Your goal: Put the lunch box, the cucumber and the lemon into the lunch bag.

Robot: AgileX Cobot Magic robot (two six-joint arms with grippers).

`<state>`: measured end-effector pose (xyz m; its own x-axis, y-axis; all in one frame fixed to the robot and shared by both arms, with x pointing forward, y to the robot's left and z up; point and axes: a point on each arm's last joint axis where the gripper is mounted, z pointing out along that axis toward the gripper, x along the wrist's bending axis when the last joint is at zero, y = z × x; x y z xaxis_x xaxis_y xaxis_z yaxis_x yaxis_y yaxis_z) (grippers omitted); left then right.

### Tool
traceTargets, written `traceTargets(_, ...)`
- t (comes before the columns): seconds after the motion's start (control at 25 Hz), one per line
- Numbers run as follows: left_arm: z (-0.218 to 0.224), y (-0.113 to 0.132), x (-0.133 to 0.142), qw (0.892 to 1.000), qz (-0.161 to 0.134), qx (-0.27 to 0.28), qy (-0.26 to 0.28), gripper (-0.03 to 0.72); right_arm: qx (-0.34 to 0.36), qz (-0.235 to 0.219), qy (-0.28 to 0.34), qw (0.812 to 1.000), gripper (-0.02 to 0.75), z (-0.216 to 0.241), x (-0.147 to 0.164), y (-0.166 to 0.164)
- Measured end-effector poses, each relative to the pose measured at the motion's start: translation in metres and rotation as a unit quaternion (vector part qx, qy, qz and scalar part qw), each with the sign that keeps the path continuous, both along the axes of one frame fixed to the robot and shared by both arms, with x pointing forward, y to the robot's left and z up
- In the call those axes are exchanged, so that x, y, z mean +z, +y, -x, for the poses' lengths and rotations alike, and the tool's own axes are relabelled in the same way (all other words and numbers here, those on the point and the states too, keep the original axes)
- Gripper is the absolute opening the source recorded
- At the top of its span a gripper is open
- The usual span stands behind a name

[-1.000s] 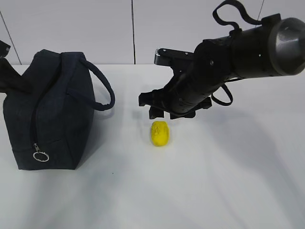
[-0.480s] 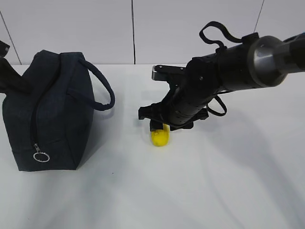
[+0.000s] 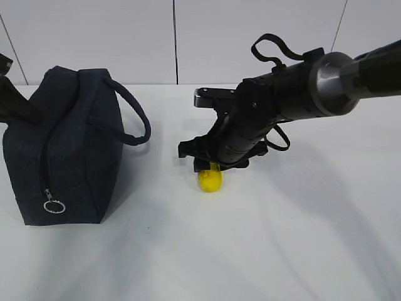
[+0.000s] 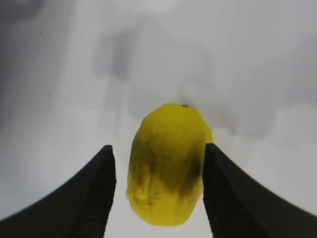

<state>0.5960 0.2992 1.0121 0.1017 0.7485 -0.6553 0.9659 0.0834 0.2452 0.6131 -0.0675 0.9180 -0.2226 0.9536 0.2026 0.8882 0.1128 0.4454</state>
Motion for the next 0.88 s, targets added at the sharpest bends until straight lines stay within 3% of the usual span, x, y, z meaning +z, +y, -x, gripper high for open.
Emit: traceTargets(0.88, 0.0000, -0.0001, 0.0001, 1.000, 0.001, 0.000, 0.000, -0.001, 0.003, 0.012, 0.002, 1.000, 0.428, -0.0012, -0.0060, -0.0007)
